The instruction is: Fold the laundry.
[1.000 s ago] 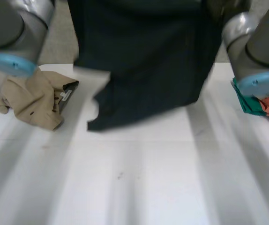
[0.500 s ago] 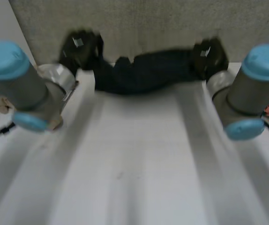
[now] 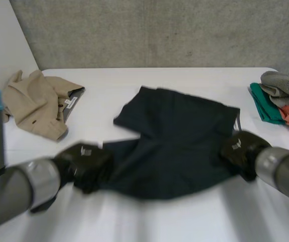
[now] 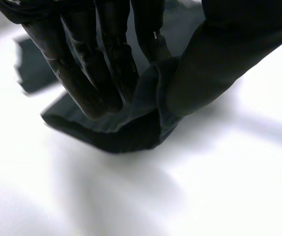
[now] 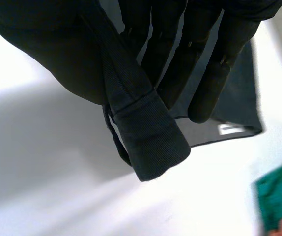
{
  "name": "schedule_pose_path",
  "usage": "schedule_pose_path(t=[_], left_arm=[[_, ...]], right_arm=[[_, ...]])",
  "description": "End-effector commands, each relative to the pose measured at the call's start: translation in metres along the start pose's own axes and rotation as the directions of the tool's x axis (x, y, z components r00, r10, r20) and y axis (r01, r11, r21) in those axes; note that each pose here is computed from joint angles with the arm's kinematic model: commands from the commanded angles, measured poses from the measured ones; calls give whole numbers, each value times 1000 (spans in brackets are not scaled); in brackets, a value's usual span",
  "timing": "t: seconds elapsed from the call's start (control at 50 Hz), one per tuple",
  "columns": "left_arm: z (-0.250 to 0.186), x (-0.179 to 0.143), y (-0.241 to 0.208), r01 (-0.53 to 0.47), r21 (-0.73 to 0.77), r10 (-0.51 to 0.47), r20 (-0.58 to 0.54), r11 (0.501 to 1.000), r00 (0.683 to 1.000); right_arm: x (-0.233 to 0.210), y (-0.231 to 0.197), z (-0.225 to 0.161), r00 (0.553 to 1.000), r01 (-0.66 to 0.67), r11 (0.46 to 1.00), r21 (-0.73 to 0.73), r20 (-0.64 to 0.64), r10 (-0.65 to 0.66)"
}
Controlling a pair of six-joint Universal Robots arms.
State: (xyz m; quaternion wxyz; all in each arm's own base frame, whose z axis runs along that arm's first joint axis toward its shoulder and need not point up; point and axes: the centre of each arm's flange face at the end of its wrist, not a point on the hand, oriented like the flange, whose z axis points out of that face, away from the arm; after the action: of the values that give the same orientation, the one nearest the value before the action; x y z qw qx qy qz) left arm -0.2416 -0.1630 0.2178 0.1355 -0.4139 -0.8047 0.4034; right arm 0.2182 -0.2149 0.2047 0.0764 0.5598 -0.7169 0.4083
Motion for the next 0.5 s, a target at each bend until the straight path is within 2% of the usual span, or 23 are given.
schedule_pose_path(t=[0.02,0.08,0.16,0.24,0.32,0.4,0.5], left_arm=[[-52,26,13,-164,-123,150,-118,979,982],[-38,15,-3,-185,-8,184,-38,983,982],[2,-10,-34,-154,145,142,85,977,986],[49,-41,-64,-140,259,84,216,956,973],[97,-69,-89,-188,334,74,327,924,942],[138,-84,-108,-248,392,84,391,886,917],[181,-95,-126,-316,484,88,436,816,896]], right_arm=[[2,12,-42,989,9,995,95,144,-23],[5,15,-34,986,-23,995,100,165,6],[11,11,-8,985,-64,993,97,163,48],[29,5,27,990,-134,987,88,59,130],[53,2,65,976,-186,978,98,-94,195],[68,-3,91,946,-214,967,140,-217,241],[85,-12,112,883,-202,945,256,-371,289]])
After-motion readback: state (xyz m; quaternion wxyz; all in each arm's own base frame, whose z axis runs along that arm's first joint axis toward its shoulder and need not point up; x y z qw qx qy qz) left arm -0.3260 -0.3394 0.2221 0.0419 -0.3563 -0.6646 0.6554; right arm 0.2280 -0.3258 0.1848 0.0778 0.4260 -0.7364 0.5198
